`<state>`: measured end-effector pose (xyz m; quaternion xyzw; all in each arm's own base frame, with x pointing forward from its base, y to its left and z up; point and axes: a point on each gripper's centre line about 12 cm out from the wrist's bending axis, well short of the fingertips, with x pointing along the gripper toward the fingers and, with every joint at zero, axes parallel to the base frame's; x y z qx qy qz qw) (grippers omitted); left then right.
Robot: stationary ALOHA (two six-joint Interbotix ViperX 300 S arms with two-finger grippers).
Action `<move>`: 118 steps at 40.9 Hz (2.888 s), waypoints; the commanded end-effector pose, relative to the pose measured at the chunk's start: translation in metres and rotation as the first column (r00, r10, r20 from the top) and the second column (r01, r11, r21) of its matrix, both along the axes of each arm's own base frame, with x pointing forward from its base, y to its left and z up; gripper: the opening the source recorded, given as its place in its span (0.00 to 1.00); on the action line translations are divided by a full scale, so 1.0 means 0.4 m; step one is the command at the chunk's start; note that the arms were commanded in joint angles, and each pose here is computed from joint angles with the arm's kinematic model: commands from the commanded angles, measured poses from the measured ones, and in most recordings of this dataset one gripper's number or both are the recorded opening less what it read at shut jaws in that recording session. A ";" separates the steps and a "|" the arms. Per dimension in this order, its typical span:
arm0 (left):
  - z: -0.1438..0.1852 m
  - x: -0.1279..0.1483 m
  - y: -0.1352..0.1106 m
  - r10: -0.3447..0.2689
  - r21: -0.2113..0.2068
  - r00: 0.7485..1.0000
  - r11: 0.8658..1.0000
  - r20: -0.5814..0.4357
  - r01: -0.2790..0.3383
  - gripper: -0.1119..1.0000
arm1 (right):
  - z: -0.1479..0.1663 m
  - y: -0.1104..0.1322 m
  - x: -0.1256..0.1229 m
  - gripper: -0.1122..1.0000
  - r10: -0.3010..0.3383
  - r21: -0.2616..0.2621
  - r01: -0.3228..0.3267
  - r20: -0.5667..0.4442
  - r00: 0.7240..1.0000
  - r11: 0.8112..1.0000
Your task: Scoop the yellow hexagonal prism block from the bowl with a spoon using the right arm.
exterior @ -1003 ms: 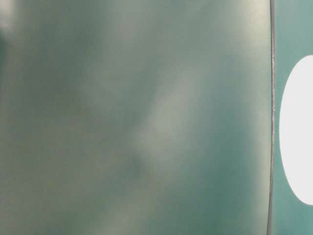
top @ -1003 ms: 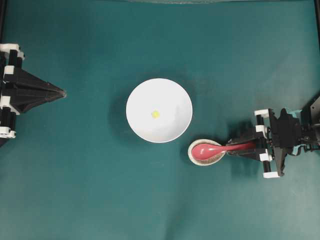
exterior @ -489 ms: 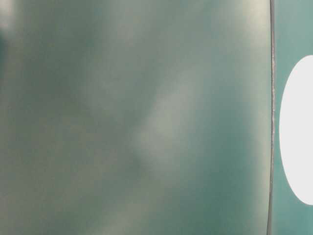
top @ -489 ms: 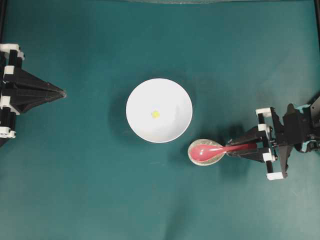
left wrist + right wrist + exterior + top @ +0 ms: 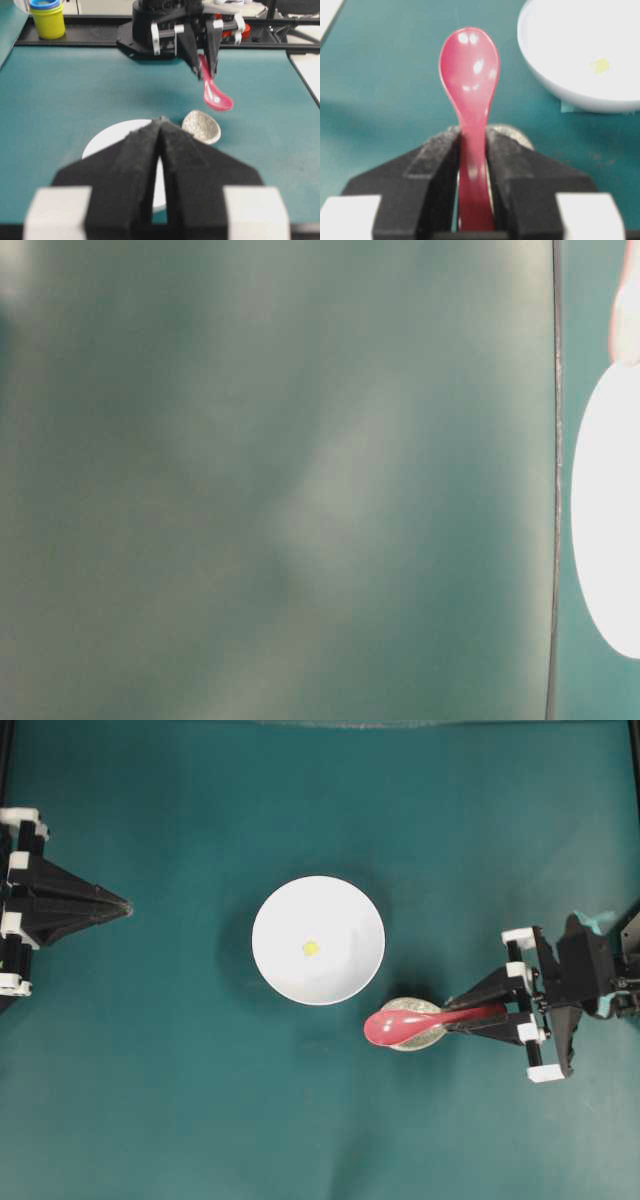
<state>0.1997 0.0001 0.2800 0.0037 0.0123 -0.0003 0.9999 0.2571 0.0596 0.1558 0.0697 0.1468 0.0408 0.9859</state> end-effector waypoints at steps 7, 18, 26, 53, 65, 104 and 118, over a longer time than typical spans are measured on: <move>0.007 0.002 0.001 0.002 0.000 1.000 1.000 -0.028 -0.002 0.09 | 0.102 -0.049 0.062 0.31 -0.052 0.041 0.055 -0.069 0.996 0.998; 0.015 -0.002 0.001 0.002 0.000 1.000 1.000 -0.015 -0.002 0.09 | 0.171 -0.120 0.123 0.31 -0.097 0.078 0.119 -0.242 0.965 0.990; 0.007 -0.001 0.001 0.002 -0.003 0.999 1.000 -0.038 -0.002 0.09 | 0.218 -0.148 0.162 0.31 -0.087 0.099 0.128 -0.348 0.934 0.987; 0.007 -0.003 0.001 0.003 -0.023 0.999 1.000 -0.043 -0.004 0.09 | 0.195 -0.206 0.290 0.31 -0.087 0.105 0.231 -0.718 0.691 0.967; 0.007 -0.003 0.001 0.003 -0.023 0.999 1.000 -0.041 -0.004 0.09 | 0.192 -0.221 0.306 0.31 -0.126 0.060 0.273 -0.778 0.615 0.960; 0.008 -0.003 0.001 0.003 -0.021 0.999 1.000 -0.041 -0.003 0.09 | 0.239 -0.165 0.332 0.31 -0.092 0.072 0.210 -0.729 0.678 0.975; 0.007 -0.003 0.001 0.003 -0.021 0.999 1.000 -0.043 -0.003 0.09 | 0.283 -0.084 0.277 0.31 -0.040 0.092 0.146 -0.703 0.710 0.985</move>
